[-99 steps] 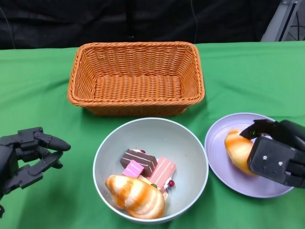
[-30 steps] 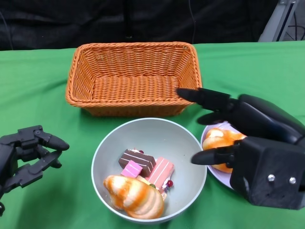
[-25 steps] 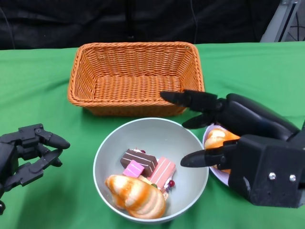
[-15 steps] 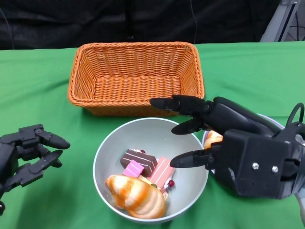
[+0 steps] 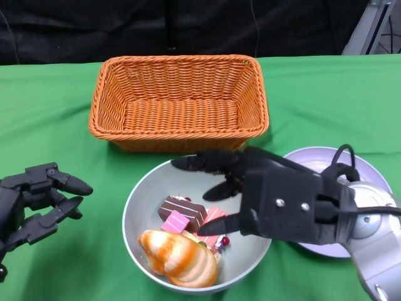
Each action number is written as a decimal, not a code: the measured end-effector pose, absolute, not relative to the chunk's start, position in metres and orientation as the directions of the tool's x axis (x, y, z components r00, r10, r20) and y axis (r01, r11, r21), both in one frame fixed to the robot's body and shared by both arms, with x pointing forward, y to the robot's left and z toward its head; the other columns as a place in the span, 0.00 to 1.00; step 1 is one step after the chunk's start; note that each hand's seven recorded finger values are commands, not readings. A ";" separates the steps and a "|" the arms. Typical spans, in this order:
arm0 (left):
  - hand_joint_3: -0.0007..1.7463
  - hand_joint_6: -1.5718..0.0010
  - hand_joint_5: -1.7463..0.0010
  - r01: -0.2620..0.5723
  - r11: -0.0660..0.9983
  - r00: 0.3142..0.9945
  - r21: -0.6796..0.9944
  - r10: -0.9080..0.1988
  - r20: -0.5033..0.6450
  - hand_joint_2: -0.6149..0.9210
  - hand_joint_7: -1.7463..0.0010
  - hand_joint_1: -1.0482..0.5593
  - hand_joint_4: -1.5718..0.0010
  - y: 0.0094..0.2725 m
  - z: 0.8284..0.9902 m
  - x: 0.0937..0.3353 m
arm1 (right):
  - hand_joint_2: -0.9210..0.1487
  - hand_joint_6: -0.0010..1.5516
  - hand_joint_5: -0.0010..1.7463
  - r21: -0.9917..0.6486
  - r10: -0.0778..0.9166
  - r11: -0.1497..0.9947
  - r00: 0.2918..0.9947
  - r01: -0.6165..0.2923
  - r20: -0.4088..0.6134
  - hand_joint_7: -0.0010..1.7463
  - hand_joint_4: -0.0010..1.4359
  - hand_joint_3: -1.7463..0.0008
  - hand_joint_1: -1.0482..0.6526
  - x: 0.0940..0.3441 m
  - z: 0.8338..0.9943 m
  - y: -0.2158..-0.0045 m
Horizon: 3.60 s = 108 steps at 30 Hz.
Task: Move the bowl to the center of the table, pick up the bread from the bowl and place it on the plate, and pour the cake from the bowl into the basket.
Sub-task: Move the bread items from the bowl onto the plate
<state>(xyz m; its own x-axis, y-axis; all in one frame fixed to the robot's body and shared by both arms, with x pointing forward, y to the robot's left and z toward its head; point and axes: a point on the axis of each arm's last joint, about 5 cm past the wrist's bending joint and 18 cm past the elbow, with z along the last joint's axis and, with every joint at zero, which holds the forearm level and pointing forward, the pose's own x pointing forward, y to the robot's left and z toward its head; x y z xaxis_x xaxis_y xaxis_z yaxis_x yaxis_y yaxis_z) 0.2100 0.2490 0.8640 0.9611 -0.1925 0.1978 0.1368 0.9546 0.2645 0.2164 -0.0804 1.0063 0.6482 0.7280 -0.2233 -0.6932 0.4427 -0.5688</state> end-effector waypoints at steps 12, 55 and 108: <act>0.18 0.46 0.30 0.136 0.956 0.964 0.260 -0.188 0.187 1.00 0.50 0.59 0.49 0.250 0.862 0.210 | 0.00 0.09 0.02 -0.485 0.751 0.379 0.568 -0.788 -0.337 0.00 0.39 0.93 0.15 0.218 1.013 -0.073; 0.19 0.47 0.29 0.137 0.951 0.964 0.276 -0.191 0.182 1.00 0.47 0.61 0.49 0.249 0.862 0.210 | 0.00 0.07 0.01 -0.442 0.739 0.247 0.463 -0.862 -0.490 0.00 0.39 0.90 0.10 0.229 0.981 -0.061; 0.18 0.47 0.29 0.137 0.951 0.964 0.278 -0.193 0.185 1.00 0.48 0.61 0.49 0.249 0.861 0.210 | 0.00 0.67 0.22 -0.545 0.720 0.326 0.577 -0.772 -0.386 0.01 0.60 0.97 0.44 0.223 0.951 -0.041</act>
